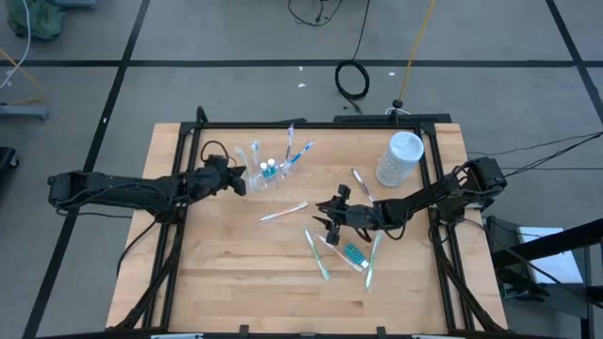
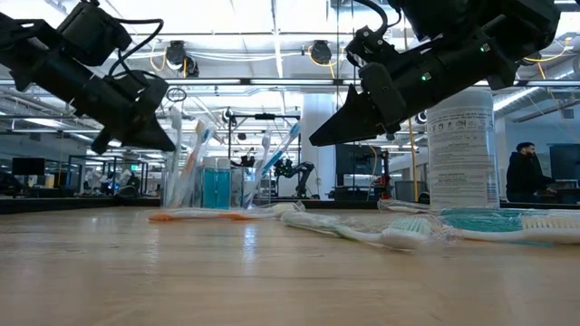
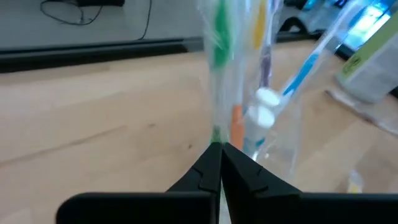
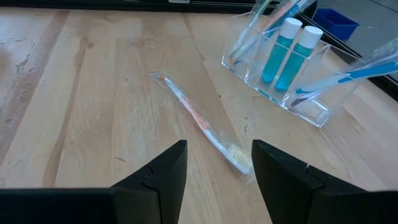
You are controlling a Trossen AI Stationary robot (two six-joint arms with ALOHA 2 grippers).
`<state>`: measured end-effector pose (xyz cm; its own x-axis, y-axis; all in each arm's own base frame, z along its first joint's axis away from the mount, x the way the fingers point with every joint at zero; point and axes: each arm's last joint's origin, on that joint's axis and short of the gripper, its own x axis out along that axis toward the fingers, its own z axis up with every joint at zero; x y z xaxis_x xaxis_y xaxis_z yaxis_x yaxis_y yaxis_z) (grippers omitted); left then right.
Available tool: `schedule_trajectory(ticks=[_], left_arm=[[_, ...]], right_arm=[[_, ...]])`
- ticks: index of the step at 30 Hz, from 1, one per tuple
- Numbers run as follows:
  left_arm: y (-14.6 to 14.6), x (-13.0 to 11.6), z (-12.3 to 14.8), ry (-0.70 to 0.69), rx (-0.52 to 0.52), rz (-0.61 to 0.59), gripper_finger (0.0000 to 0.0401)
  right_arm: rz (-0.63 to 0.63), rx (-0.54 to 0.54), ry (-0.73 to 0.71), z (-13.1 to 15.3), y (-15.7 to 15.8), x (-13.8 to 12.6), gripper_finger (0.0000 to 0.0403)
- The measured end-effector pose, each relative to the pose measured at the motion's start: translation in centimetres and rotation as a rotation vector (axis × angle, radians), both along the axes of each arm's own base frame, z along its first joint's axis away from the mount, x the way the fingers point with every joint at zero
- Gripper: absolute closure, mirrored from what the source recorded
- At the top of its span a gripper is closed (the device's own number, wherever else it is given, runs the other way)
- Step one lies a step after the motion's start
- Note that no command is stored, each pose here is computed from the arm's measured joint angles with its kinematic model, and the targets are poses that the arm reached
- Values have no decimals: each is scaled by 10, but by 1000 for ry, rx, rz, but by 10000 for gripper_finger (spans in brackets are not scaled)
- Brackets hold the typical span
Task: Pick & Place toothbrushing station
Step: Put the left green toothbrush into the transparent organizer
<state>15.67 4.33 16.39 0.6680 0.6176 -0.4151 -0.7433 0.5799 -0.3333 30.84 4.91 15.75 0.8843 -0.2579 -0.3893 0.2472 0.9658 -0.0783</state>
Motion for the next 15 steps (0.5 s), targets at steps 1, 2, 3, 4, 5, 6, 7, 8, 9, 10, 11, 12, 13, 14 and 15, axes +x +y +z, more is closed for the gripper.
schedule_trajectory(ticks=[1, 2, 3, 4, 5, 6, 7, 8, 9, 10, 11, 12, 13, 14, 15], left_arm=[[-1, 0, -1, 9, 1, 0, 389], [-2, 0, -1, 14, 1, -6, 389], [-3, 0, -1, 13, -1, -13, 391], [-4, 0, -1, 12, -7, -29, 394], [-4, 1, -1, 13, -11, -41, 396], [-5, 1, -1, 18, -11, -54, 398], [-5, 1, -1, 22, -6, -60, 398], [-5, 1, -1, 25, -1, -62, 398], [-5, 1, -1, 23, -2, -63, 394], [-5, 1, -1, 22, -5, -67, 387], [-6, 1, -1, 20, -11, -73, 379], [-6, 2, -1, 20, -24, -83, 368], [-6, 2, -1, 18, -31, -91, 357], [-6, 2, -1, 18, -33, -97, 344], [-6, 2, 0, 20, -32, -98, 332]], right_arm=[[-2, 5, -2, 0, 0, 0, 232], [-4, 10, -3, 0, 0, 0, 232], [-6, 13, -4, 0, 0, 0, 232], [-6, 13, -4, 0, 0, 0, 232], [-6, 13, -4, 0, 0, 0, 232], [-5, 13, -4, 0, 0, 0, 232], [-5, 13, -4, 0, 0, 0, 232], [-5, 13, -4, 0, 0, 0, 232], [-5, 13, -4, 0, 0, 0, 232], [-5, 13, -4, 0, 0, 0, 232], [-5, 11, -3, 0, 0, 0, 232], [-4, 10, -3, 0, 0, 0, 232], [-3, 7, -2, 0, 0, 0, 232], [-2, 6, -2, 0, 0, 0, 232], [-2, 5, -2, 0, 0, 0, 232]])
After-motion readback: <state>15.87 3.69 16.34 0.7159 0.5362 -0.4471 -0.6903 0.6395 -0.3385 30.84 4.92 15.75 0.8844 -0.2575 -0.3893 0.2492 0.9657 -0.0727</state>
